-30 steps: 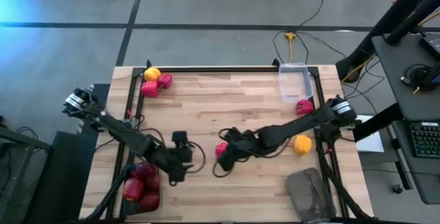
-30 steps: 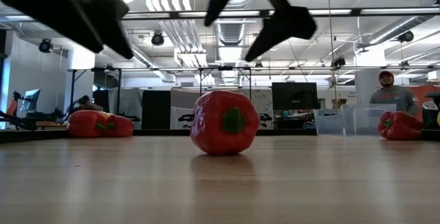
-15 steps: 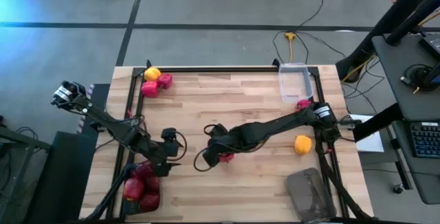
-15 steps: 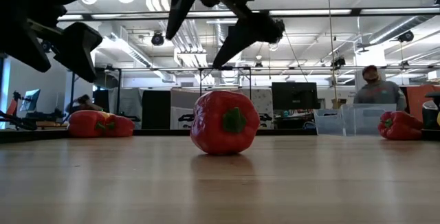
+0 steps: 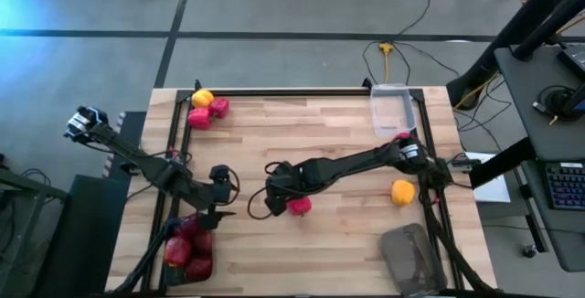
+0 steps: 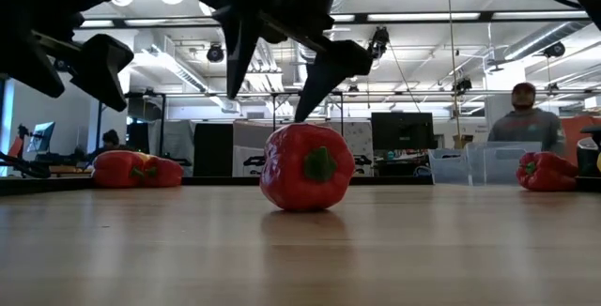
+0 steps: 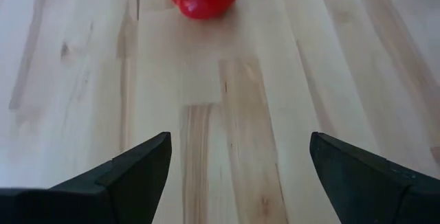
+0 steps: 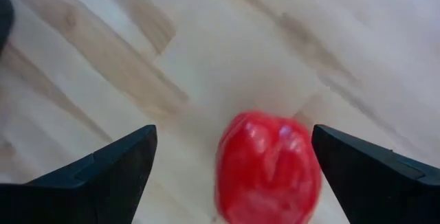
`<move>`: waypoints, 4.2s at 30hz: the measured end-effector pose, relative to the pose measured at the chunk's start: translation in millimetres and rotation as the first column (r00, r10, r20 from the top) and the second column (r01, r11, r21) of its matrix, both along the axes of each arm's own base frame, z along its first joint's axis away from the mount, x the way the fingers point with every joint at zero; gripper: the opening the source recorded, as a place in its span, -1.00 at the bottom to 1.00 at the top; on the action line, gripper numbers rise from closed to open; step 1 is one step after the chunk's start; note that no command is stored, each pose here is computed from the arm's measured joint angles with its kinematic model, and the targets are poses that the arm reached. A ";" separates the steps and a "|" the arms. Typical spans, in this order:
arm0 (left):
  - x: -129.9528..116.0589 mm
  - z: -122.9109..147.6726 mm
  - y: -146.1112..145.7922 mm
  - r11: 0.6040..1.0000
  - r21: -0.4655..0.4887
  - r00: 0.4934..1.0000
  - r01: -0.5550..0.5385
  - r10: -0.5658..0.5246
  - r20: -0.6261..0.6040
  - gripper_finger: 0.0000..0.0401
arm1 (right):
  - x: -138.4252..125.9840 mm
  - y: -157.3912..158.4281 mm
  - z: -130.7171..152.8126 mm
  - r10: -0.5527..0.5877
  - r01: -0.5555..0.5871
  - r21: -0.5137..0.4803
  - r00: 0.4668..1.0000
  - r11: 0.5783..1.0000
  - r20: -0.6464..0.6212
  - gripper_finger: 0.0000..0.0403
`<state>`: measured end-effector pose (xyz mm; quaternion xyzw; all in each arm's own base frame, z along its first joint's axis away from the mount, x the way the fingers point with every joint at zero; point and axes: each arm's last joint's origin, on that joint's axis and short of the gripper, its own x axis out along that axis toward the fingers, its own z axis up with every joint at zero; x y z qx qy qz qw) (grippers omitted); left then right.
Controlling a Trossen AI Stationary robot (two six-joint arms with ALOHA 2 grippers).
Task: Sort produce into baskets
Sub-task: Put the red bell pepper into the right black bin
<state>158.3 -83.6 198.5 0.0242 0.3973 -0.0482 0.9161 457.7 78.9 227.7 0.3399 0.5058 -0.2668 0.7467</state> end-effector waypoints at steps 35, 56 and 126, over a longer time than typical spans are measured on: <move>-8.0 4.5 8.9 0.999 0.008 0.996 -0.052 0.051 0.073 0.63 | -33.7 75.3 -0.8 0.352 -0.337 0.101 0.907 0.936 -0.231 0.89; 15.8 -12.8 -5.9 0.994 -0.079 0.992 -0.074 0.081 0.094 0.63 | -56.0 95.1 -44.3 0.781 -0.843 0.033 0.482 0.537 -0.397 0.89; 62.1 236.7 -63.7 0.780 -0.290 0.832 -0.554 0.510 -0.218 0.63 | -297.8 138.8 0.9 0.638 -0.592 0.241 0.733 0.769 -0.234 0.85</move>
